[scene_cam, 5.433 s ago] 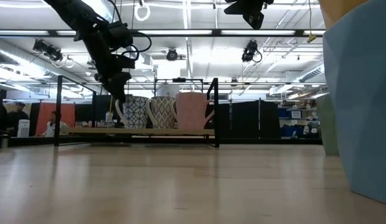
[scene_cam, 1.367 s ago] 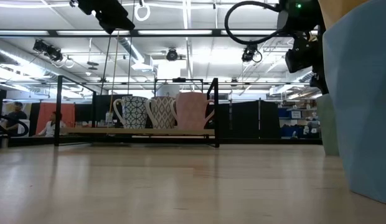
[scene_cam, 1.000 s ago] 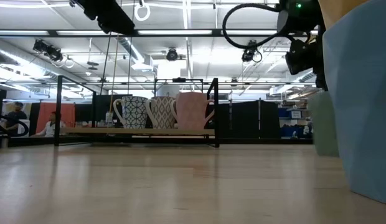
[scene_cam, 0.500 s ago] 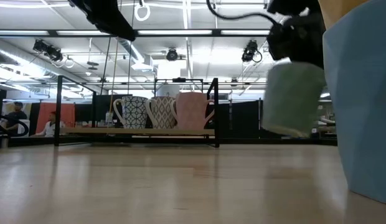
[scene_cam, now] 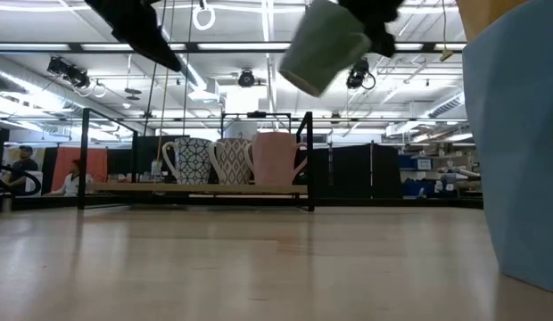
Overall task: Place coffee mugs
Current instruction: Put the green mug on the shelf
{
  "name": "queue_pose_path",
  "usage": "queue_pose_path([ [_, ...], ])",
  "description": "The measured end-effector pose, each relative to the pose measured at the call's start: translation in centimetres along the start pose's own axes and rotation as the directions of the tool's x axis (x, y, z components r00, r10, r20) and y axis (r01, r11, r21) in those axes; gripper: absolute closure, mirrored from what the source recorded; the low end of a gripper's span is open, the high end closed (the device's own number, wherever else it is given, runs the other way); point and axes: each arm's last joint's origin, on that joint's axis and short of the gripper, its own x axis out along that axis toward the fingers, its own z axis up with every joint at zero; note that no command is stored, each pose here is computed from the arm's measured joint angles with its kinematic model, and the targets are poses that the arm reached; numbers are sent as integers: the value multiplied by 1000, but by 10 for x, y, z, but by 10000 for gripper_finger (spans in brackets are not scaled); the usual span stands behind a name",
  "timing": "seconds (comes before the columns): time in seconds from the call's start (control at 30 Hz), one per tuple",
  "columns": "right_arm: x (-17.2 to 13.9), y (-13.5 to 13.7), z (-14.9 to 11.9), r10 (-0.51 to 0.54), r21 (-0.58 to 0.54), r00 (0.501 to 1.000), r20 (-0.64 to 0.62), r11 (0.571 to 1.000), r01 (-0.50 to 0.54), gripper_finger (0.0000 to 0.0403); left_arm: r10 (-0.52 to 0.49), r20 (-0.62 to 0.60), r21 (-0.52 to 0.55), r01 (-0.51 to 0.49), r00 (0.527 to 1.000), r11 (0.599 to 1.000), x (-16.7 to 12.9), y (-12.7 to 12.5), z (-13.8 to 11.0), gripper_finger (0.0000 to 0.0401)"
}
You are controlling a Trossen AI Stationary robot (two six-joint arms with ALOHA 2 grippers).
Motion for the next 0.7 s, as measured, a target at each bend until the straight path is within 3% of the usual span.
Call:
queue_pose_path([
  [0.3, 41, 15, 95, 22, -273, 998, 60, 962, -5, 378, 3, -99, 42, 1, 995, 999, -2, 1, -11, 204],
  [0.5, 80, -1, 142, -10, -332, 998, 65, 943, 31, 375, 8, -165, 56, 1, 986, 998, -3, 2, -18, 204],
  [0.7, 122, -32, 163, -59, -338, 998, 22, 939, 63, 375, 11, -197, 61, 1, 980, 998, -4, 2, -21, 204],
])
